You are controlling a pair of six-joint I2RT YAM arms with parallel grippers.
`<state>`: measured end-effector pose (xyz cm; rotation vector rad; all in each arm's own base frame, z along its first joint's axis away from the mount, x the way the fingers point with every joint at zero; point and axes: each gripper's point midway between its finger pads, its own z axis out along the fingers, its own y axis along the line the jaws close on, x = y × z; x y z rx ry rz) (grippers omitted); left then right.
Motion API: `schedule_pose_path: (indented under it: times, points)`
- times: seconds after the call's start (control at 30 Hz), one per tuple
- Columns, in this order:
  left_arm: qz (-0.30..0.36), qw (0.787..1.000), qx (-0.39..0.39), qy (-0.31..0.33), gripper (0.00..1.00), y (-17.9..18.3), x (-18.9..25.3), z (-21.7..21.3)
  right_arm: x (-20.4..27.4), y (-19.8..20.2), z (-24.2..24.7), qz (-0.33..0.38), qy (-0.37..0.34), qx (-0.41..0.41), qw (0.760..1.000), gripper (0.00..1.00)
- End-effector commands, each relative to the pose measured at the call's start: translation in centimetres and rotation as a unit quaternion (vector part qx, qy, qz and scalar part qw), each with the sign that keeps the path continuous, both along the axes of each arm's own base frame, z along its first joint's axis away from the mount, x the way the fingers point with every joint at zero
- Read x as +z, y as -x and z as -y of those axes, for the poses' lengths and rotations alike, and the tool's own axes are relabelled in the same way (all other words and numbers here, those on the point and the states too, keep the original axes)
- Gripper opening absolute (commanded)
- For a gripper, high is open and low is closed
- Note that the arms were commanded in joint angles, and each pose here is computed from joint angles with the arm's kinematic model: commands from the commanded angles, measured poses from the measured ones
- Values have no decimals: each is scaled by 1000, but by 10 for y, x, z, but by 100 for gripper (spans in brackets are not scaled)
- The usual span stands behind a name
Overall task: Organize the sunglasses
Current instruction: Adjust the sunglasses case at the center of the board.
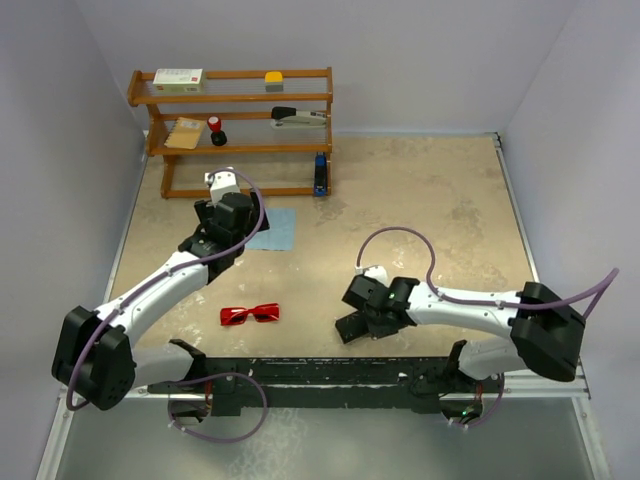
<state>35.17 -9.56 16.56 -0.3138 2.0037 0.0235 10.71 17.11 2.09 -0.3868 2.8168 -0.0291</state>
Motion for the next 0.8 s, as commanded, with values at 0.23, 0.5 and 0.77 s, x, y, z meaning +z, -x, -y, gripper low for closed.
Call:
schedule_pose_path:
  times: [0.23, 0.5, 0.77]
  points:
    - [28, 999, 4, 20, 96, 1, 22, -2, 15, -71, -11, 64, -18, -24, 998, 0]
    - [30, 999, 7, 16, 96, 3, 24, -5, 17, -105, -49, 63, -25, 11, 998, 0]
    - [31, 999, 10, 5, 96, 5, 27, -9, 17, -131, -74, 61, -25, 33, 997, 0]
